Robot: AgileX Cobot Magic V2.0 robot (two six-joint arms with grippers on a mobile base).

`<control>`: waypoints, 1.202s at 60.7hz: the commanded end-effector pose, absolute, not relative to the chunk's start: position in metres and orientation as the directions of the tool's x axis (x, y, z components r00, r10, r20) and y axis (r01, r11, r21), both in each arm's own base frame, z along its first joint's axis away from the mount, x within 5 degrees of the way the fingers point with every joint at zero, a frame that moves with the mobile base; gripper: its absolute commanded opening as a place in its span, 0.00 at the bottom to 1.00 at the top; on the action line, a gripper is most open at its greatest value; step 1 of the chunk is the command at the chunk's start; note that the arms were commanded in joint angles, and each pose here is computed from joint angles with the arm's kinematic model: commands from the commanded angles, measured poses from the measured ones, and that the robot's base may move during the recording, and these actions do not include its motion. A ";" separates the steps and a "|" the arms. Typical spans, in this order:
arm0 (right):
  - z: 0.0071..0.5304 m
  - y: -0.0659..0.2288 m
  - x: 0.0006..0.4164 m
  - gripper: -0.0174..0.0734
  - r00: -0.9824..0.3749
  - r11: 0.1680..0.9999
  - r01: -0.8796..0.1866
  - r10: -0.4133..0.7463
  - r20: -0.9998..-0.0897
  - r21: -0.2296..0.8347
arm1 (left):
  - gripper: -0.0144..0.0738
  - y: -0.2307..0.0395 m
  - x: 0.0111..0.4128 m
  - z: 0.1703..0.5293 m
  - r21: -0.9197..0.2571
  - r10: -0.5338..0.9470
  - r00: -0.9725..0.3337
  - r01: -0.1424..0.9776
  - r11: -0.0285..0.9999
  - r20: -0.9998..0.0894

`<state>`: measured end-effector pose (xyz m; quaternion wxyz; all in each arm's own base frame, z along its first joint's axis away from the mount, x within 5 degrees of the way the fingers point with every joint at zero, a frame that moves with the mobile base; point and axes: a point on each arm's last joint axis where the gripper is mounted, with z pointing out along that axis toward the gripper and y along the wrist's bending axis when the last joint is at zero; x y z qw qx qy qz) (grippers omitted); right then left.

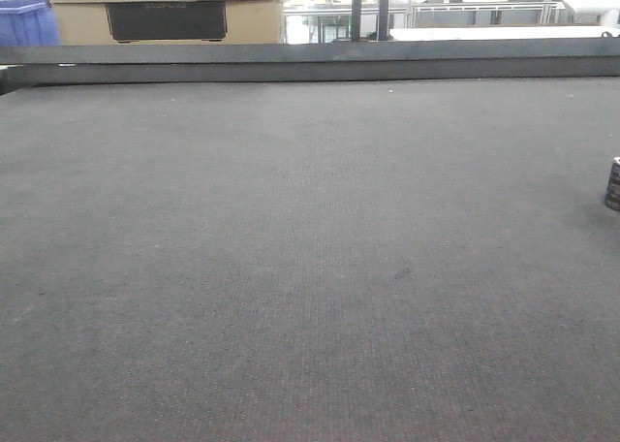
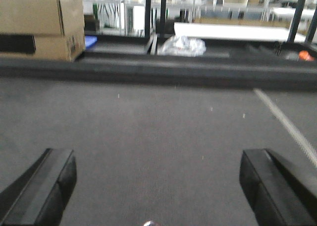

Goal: Place cylindrical capacitor in blue bin on shelf
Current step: 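Lower the right gripper and grasp the maroon capacitor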

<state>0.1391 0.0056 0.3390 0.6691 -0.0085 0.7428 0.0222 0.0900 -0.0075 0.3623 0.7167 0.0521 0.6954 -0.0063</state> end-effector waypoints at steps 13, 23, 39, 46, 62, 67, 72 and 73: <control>0.277 0.004 0.185 0.82 -0.233 1.000 -0.014 0.006 -0.973 0.009 | 0.74 -0.010 0.089 0.366 0.048 0.043 0.048 0.113 0.992 -0.998; 0.233 0.002 0.199 0.82 -0.211 1.000 0.014 -0.003 -0.978 -0.006 | 0.74 -0.012 0.089 0.365 -0.041 -0.046 0.035 0.136 0.990 -0.998; 0.189 0.000 0.230 0.82 -0.171 0.999 0.042 -0.027 -0.985 -0.034 | 0.74 -0.012 0.089 0.365 -0.062 -0.065 0.023 0.140 0.988 -0.998; 0.171 -0.003 0.239 0.82 -0.159 0.996 0.079 -0.020 -0.987 -0.033 | 0.74 -0.012 0.089 0.365 -0.062 -0.065 0.023 0.140 0.988 -0.998; 0.136 -0.005 0.256 0.82 -0.215 0.993 0.103 -0.027 -0.976 -0.050 | 0.74 -0.012 0.089 0.365 -0.062 -0.065 0.023 0.140 0.988 -0.998; 0.129 -0.004 0.265 0.82 -0.227 0.994 0.093 -0.032 -0.973 -0.055 | 0.74 -0.012 0.089 0.365 -0.062 -0.065 0.023 0.140 0.988 -0.998; 0.123 -0.003 0.273 0.82 -0.235 0.995 0.088 -0.034 -0.971 -0.057 | 0.74 -0.012 0.089 0.365 -0.062 -0.065 0.023 0.140 0.988 -0.998; 0.122 -0.003 0.274 0.82 -0.237 0.995 0.088 -0.035 -0.971 -0.057 | 0.74 -0.012 0.089 0.365 -0.062 -0.065 0.023 0.140 0.988 -0.998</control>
